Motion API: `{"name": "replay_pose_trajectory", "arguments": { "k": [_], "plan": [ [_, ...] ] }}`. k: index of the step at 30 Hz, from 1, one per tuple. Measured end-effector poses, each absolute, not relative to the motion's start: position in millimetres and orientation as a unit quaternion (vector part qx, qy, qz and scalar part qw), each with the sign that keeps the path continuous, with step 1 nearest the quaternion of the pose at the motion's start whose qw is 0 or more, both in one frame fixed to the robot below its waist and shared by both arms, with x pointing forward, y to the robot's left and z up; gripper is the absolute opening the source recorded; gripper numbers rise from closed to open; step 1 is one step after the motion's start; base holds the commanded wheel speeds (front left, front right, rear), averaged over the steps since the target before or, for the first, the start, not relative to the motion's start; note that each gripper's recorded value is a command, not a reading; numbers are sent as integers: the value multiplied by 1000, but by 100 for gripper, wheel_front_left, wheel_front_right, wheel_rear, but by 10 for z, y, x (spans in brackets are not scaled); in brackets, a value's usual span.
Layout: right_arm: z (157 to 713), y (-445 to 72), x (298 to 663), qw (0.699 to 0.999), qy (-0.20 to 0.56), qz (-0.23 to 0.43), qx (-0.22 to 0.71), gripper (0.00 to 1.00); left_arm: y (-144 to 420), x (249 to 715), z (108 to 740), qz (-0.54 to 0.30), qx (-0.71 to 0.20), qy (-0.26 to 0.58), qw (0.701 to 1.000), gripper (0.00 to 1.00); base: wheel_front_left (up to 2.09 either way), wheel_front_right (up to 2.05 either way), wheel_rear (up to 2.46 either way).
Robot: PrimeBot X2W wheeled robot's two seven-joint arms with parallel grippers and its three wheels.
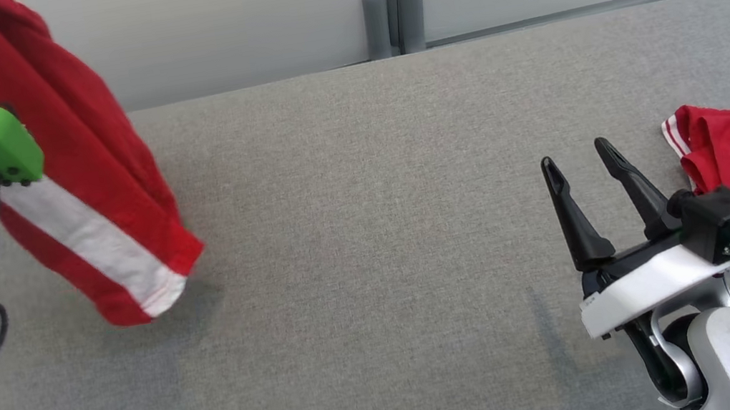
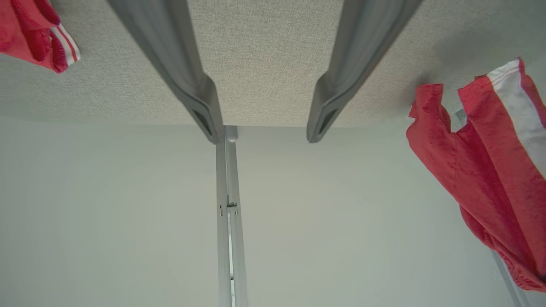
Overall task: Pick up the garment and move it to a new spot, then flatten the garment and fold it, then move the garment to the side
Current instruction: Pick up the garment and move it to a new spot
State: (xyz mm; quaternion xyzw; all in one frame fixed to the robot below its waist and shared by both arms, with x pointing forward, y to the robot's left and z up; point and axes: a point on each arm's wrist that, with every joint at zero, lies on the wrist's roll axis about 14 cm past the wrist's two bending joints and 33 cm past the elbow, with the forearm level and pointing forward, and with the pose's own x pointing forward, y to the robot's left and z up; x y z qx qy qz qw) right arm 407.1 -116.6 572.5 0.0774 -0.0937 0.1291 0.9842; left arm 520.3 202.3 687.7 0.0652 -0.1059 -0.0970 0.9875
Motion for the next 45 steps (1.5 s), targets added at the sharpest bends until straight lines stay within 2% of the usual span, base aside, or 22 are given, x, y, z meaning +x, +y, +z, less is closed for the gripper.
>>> {"name": "replay_pose_trajectory", "arguments": {
  "k": [8,17,22,32,38,43,44,45],
  "plan": [
    [5782,-1376,3915,986,-103,100,79,100,1226,5003,6743,-187,38,-112,975,0,0,0,0],
    [5801,-1561,3825,989,-107,74,75,100,764,4878,6848,-250,24,-143,957,0,0,0,0],
    [5768,-1629,3803,990,-103,64,75,100,267,4756,6678,-311,-3,-132,941,0,0,0,0],
    [5608,-1780,3789,992,-82,40,82,100,-914,4440,5877,-431,-74,-41,898,0,0,0,0],
    [5534,-1902,3769,994,-74,20,81,100,-1242,4311,5270,-465,-65,27,883,0,0,0,0],
    [5446,-2004,3756,995,-62,4,76,100,-1457,4219,5016,-493,-68,62,865,0,0,0,0],
    [5425,-2022,3750,995,-59,1,76,100,-1503,4179,4981,-500,-73,69,860,25,0,0,0],
    [5402,-2042,3744,996,-56,-3,76,100,-1545,4144,4952,-507,-77,74,856,75,0,0,0]
  ]
}}
